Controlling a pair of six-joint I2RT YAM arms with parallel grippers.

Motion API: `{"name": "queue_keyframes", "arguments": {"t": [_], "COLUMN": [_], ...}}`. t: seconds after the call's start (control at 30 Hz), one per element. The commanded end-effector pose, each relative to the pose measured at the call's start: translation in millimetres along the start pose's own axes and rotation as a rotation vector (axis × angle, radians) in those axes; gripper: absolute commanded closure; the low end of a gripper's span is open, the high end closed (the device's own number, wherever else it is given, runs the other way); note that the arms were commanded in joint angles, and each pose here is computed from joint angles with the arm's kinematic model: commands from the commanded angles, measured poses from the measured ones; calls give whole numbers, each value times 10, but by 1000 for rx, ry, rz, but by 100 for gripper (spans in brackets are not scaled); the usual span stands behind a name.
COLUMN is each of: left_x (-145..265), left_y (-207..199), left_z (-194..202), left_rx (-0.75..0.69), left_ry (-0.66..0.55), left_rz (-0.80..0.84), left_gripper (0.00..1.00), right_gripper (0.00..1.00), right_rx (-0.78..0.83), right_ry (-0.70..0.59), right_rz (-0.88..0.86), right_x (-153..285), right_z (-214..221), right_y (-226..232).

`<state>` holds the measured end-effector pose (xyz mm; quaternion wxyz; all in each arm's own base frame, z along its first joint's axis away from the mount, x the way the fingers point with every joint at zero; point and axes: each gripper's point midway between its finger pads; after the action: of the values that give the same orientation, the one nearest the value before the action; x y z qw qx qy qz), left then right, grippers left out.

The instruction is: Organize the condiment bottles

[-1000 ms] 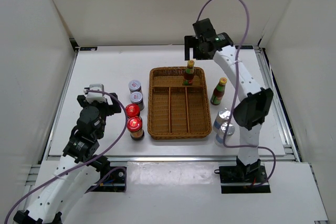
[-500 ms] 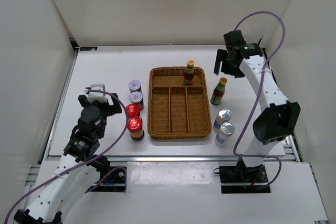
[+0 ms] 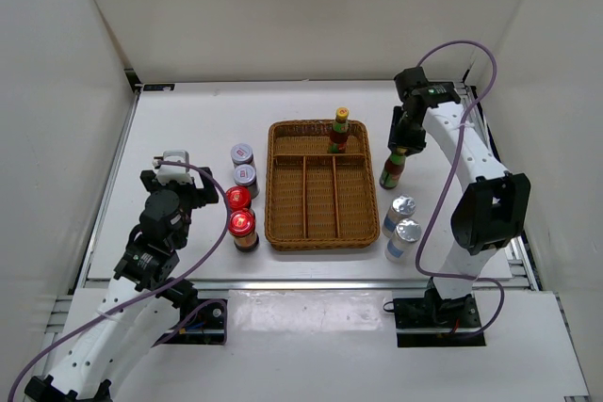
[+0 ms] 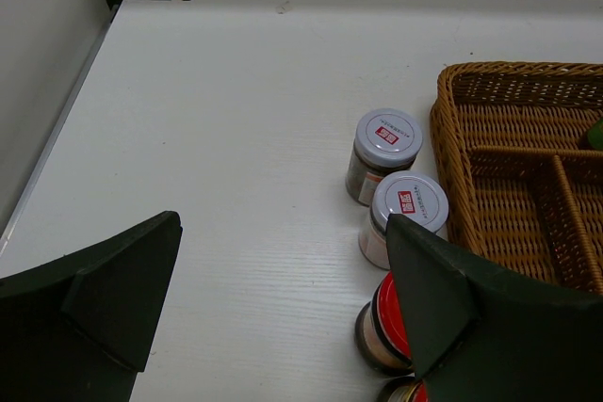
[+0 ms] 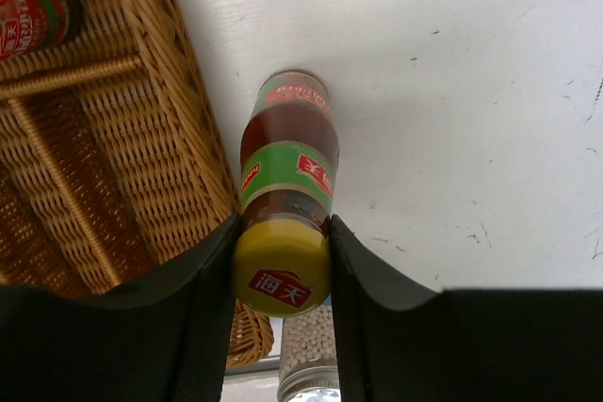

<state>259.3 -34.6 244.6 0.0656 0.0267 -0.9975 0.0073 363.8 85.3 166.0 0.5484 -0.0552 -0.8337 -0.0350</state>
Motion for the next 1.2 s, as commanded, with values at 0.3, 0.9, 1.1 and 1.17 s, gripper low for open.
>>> {"name": "queue_keyframes", "arguments": {"t": [0.3, 0.9, 1.1, 1.17], "left_x": [-14, 3, 17, 17], "left_y": [-46, -38, -32, -32], "left_z": [-7, -25, -45, -45], "left_rx": [-7, 2, 6, 6], "left_ry": [-3, -19, -27, -27], "left_rz": [21, 22, 23, 23], "left_gripper": [0, 0, 0, 0], "right_gripper": [99, 99, 99, 99], "right_rx": [-49, 302, 439, 447], "right_ry": [-267, -693, -663, -643], "right_rz": [-45, -597, -604, -580], "right_x": [1052, 2496, 2134, 1988], "right_z": [-476, -1017, -966, -942], "right_y": [-37, 1831, 2362, 2440]}}
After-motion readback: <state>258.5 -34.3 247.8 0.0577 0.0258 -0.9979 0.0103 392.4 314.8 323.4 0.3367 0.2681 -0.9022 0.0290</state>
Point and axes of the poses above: each gripper's point midway between its finger pads, its own x axis back along the fingers, its own y axis along the line the jaws close on, z = x × y, and after that the axes turned 1 degree about x, right-handed
